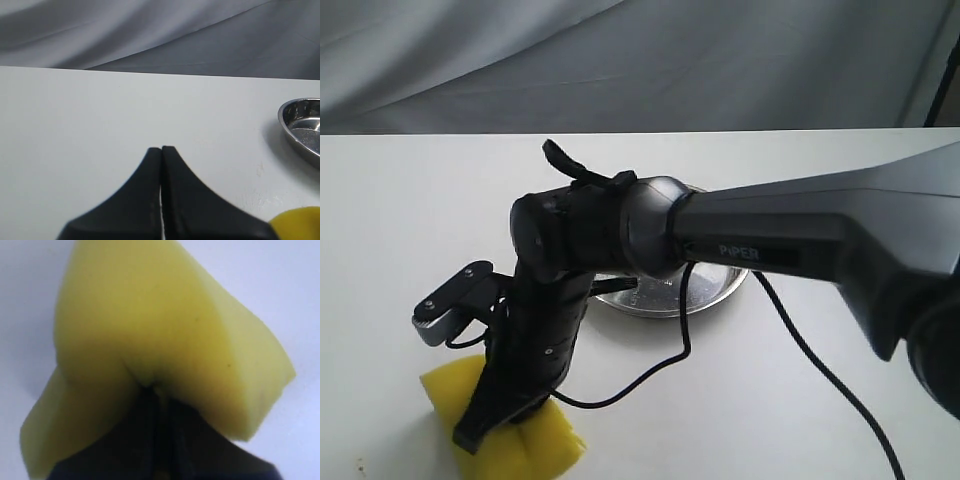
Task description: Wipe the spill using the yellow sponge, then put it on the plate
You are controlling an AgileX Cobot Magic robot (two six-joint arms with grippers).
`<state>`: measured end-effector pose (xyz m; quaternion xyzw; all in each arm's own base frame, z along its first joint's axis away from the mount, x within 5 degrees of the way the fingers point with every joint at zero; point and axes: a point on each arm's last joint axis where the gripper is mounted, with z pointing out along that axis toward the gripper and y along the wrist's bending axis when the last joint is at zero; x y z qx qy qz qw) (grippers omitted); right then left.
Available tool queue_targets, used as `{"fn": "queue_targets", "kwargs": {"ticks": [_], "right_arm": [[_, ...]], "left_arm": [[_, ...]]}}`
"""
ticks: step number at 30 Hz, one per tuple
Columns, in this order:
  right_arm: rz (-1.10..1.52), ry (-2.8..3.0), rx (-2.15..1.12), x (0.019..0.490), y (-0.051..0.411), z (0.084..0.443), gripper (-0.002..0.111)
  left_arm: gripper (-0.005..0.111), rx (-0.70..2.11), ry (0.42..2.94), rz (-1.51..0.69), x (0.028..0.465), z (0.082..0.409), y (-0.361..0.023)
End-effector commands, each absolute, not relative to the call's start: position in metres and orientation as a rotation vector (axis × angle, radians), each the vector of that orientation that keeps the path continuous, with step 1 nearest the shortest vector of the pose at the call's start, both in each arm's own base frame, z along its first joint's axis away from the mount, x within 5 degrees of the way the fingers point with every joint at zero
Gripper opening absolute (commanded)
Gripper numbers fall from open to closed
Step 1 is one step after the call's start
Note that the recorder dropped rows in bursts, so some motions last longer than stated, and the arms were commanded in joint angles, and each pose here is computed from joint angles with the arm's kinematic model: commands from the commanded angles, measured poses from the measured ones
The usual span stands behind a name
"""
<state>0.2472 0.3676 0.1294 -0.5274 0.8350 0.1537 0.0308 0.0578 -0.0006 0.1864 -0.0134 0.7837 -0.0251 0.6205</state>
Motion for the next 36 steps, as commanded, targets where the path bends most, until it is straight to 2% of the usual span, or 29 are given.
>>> {"fn": "queue_targets", "kwargs": {"ticks": [1, 14, 20, 25, 30, 36], "right_arm": [[0.083, 2.642, -1.849, 0.25, 0.339, 0.12, 0.0], [-0.192, 2.703, -1.902, 0.233, 0.295, 0.146, 0.0], [-0.358, 2.768, -1.83, 0.214, 0.259, 0.136, 0.0], [-0.16, 2.75, -1.728, 0.207, 0.263, 0.121, 0.0], [0.242, 2.635, -1.55, 0.214, 0.297, 0.127, 0.0], [0.584, 2.548, -1.585, 0.222, 0.343, 0.13, 0.0]], "left_arm": [[0.0, -0.034, 1.793, -0.058, 0.058, 0.187, -0.001], [0.0, -0.034, 1.793, -0.058, 0.058, 0.187, -0.001], [0.0, -0.034, 1.793, -0.058, 0.058, 0.187, -0.001], [0.0, -0.034, 1.793, -0.058, 0.058, 0.187, -0.001], [0.0, -0.034, 1.793, -0.058, 0.058, 0.187, -0.001], [0.0, -0.034, 1.793, -0.058, 0.058, 0.187, -0.001]]}}
